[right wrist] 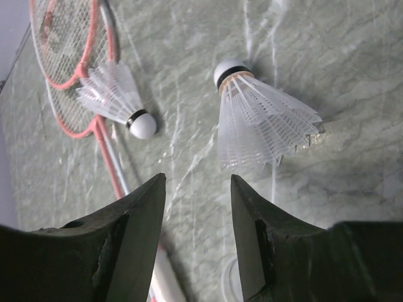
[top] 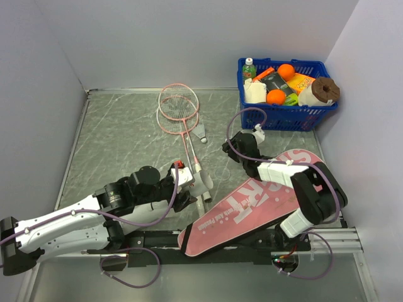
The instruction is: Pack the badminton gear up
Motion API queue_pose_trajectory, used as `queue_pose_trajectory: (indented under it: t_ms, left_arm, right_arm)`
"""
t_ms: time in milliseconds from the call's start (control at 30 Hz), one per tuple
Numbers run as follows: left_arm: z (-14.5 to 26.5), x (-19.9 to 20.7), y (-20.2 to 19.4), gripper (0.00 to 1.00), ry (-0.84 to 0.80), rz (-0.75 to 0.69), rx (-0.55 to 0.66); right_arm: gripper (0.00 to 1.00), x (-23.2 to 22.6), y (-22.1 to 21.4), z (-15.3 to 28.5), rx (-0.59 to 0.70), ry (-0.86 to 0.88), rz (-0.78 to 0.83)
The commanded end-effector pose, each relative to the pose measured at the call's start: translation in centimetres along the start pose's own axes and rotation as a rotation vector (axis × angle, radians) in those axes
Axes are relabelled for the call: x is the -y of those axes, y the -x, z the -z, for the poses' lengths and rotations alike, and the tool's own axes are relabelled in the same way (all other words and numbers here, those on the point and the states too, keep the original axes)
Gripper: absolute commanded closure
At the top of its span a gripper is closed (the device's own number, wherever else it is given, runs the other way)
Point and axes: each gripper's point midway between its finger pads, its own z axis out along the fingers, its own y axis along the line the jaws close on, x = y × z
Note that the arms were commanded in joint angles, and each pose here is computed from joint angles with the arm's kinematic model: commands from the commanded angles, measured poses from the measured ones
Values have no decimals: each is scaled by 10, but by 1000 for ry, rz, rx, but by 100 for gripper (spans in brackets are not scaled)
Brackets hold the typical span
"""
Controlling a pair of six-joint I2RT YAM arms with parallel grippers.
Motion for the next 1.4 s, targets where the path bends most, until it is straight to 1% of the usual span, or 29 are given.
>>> queue_pose_trajectory:
  t_ms: [0,200,367,533,700,800,867,1000,1067,1100,1133,1200,1233,1267,1367]
  left_arm:
    - [2,2,15,99,-1,29,29]
    - [2,3,15,99,-6,26,28]
    - [3,2,16,99,-1,27,34]
    - [3,2,15,99,0,27,31]
    - [1,2,14,99,0,28,25]
    - [1,1,13,99,2,26,20]
    - [0,1,13,99,3,25,20]
    - [-2,1,10,99,3,24,8]
    - [-3,0,8,99,6,25,-1]
    - [-4,0,8,99,4,25,-3]
    - [-4,0,7,99,4,25,-4]
    - [-4,0,7,99,6,25,-4]
    - [-4,0,8,99,6,25,-1]
    - [-4,0,7,99,6,25,-4]
    - [-4,-1,7,99,14,24,-5]
  right_arm:
    - [46,-22,23,17,21,27,24]
    - [45,-21,31,20,42,5,30]
    - [45,-18,20,12,0,-15,5]
    - [45,-16,23,2,43,-7,-12]
    - [47,-11,23,-13,33,-50,-15]
    - [51,-10,27,-18,59,-39,-24]
    - [55,-11,32,-22,74,-36,-29]
    - [56,-9,41,-31,90,-38,-34]
    - [63,-11,43,-35,101,-27,-28]
    - [69,-11,45,-36,106,-25,-25]
    - [80,-11,47,-37,113,-23,-14]
    - [88,-15,52,-40,121,-11,1]
    - [97,-16,54,-40,125,-11,18]
    - [100,-19,56,-40,125,-4,22]
    - [100,-21,57,-30,127,26,36]
